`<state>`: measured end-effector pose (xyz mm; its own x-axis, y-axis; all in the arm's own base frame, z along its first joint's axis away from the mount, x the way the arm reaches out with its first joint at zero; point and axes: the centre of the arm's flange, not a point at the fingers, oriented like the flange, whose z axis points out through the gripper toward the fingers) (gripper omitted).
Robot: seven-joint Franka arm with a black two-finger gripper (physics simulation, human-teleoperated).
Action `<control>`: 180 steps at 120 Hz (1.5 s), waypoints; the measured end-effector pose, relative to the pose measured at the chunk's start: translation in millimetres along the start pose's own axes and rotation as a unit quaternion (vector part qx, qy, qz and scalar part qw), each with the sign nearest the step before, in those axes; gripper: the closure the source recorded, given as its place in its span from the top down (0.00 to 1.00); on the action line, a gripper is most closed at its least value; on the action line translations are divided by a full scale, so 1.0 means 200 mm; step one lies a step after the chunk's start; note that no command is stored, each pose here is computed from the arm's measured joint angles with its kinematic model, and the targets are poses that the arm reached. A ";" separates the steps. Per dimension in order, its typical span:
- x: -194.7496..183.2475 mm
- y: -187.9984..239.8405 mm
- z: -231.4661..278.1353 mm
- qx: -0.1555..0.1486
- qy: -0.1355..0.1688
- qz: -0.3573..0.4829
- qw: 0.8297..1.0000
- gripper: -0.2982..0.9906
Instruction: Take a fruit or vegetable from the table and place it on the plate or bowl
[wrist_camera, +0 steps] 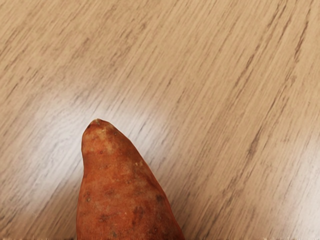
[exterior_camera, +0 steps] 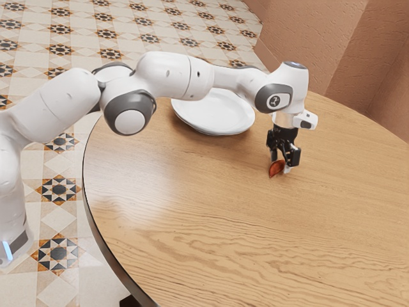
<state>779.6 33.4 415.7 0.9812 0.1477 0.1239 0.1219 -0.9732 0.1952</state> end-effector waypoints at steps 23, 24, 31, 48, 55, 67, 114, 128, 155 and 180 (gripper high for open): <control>-0.01 0.00 0.01 0.000 -0.007 0.003 1.000 0.50; -0.01 0.00 0.01 0.000 -0.007 0.003 1.000 0.49; -0.01 0.00 0.01 0.000 -0.010 0.004 1.000 0.43; -0.01 -0.03 0.02 -0.002 -0.013 0.007 1.000 0.38; -0.01 -0.03 0.02 -0.002 -0.013 0.010 1.000 0.36; -0.01 -0.04 -0.02 0.000 -0.008 0.015 1.000 0.37; -0.03 -0.05 -0.74 0.047 0.060 0.053 0.996 0.37; -0.18 -0.12 -1.16 0.079 0.069 0.049 0.993 0.36; -0.54 -0.44 -1.30 0.119 -0.033 0.000 0.992 0.38; -0.64 -0.69 -1.17 0.120 -0.094 -0.030 0.988 0.37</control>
<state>602.0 189.2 600.1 0.9789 0.1931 -0.0674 0.1905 -0.9808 -0.0426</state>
